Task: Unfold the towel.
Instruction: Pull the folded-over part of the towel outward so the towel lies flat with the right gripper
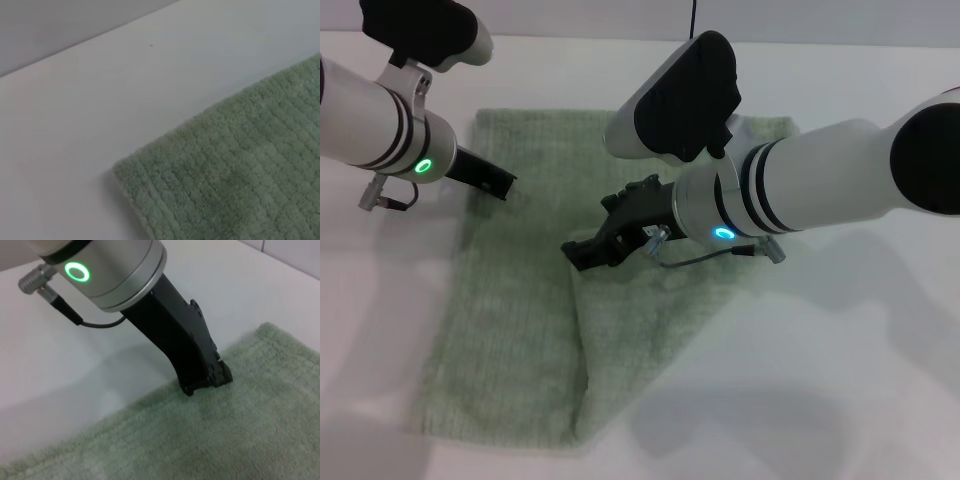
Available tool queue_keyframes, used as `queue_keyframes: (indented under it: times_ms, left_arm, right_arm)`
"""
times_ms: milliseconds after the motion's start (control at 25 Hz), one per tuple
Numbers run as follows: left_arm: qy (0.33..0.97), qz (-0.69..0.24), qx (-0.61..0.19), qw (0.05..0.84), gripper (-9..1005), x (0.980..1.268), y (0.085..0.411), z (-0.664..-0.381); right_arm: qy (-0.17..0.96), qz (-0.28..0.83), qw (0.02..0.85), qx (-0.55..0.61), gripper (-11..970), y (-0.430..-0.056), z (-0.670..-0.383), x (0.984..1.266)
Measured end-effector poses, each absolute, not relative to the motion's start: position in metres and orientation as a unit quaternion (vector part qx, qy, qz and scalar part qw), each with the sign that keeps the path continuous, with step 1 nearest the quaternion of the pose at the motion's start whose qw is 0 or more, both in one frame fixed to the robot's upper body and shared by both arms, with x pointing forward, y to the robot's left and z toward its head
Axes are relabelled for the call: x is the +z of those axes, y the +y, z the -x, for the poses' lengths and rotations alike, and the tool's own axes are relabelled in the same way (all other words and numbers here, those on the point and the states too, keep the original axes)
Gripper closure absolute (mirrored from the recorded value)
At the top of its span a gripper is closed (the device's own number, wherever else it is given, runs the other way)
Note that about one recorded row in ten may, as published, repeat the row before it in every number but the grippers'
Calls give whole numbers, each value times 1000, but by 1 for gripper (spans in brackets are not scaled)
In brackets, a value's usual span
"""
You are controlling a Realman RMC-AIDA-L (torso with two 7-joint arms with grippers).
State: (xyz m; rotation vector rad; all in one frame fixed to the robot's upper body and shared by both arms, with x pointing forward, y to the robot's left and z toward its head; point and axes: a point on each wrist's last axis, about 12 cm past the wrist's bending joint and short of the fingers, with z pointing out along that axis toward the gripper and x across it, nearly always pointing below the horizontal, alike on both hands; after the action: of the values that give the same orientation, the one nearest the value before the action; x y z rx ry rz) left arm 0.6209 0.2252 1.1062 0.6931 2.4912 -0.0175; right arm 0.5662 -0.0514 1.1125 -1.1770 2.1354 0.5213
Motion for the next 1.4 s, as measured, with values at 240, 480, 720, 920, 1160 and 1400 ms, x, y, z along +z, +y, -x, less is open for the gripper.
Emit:
queue_keyframes:
  times_ms: [240, 480, 720, 920, 1160, 1400]
  left_arm:
    - [926, -258, -7, 274, 983, 1106, 225, -620]
    - [927, -259, -7, 272, 982, 1107, 225, -620]
    - [927, -261, -6, 270, 981, 1106, 225, -619]
    - [926, -262, -6, 270, 981, 1106, 224, -619]
    - [927, -262, -7, 269, 980, 1106, 224, -619]
    - [927, -261, -7, 269, 979, 1106, 225, -618]
  right_arm:
    - [812, 450, 317, 194, 175, -50, -567, 1109]
    - [811, 450, 315, 198, 176, -48, -566, 1108]
    - [814, 447, 315, 195, 176, -50, -567, 1105]
    - [816, 444, 314, 194, 191, -51, -568, 1104]
    - [817, 445, 312, 192, 308, -52, -569, 1103]
    - [809, 461, 312, 187, 528, -51, -567, 1104]
